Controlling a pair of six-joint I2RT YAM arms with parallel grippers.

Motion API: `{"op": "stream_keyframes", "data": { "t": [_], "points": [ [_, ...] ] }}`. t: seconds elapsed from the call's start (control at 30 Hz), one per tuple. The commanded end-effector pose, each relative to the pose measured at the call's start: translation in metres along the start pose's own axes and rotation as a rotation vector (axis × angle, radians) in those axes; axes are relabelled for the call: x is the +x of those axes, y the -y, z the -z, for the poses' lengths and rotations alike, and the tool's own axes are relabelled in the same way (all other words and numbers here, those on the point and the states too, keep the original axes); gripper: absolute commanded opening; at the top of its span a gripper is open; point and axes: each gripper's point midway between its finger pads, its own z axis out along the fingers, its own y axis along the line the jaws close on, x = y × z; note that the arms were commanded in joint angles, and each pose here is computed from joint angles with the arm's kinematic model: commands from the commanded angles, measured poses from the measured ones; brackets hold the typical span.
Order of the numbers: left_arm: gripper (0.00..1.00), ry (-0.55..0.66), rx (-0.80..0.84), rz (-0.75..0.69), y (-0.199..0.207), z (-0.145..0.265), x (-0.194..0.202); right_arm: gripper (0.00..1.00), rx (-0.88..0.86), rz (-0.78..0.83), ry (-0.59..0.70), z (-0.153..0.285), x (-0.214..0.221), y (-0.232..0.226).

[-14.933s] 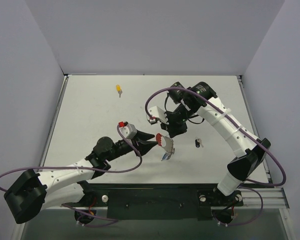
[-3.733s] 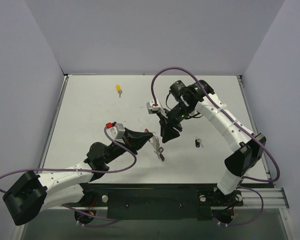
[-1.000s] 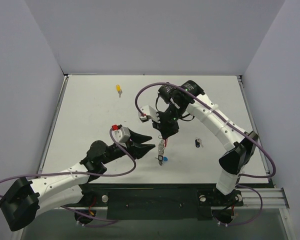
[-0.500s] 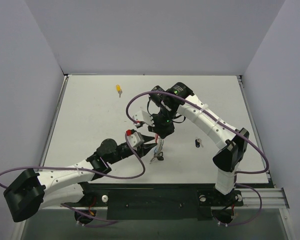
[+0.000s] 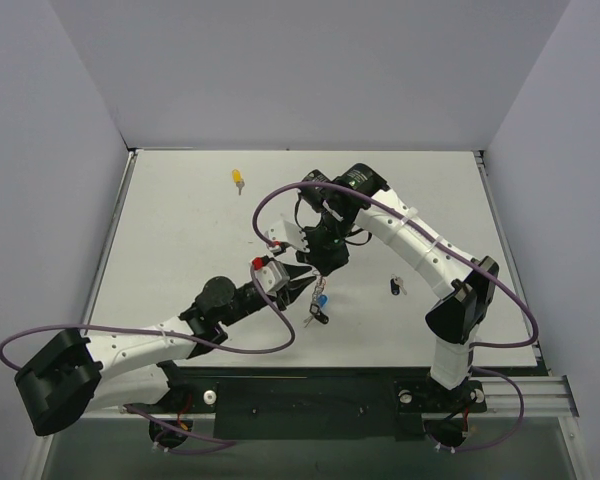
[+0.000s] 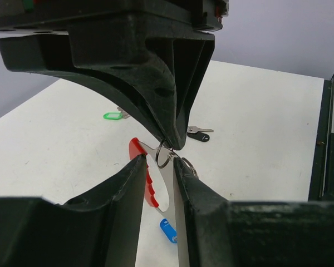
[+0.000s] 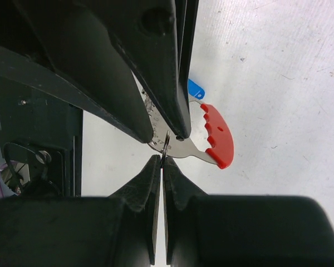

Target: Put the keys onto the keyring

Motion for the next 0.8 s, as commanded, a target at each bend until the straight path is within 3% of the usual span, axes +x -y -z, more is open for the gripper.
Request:
{"op": "stream_keyframes", "data": {
  "t": [0.0, 0.43, 0.47, 0.53, 0.77],
  "points": [
    [0.33, 0.106, 0.009, -0.024, 0.0, -0.013, -0.035, 0.0, -0.133, -0.033, -0.064, 0.012, 0.013, -0.038],
    [0.24, 0.113, 0.012, -0.01, -0.001, -0.018, -0.036, 0.0, -0.145, -0.035, -0.058, 0.011, 0.013, -0.039],
    [0.21, 0.112, 0.015, -0.01, 0.0, -0.018, -0.036, 0.0, -0.144, -0.033, -0.057, 0.011, 0.012, -0.039],
    [0.02, 0.101, 0.021, -0.009, 0.001, -0.019, -0.033, 0.0, -0.143, -0.033, -0.053, 0.012, 0.012, -0.039],
    [0.0, 0.065, 0.034, 0.021, 0.005, -0.017, -0.025, 0.0, -0.142, -0.035, -0.039, 0.013, 0.01, -0.041]
  ]
}}
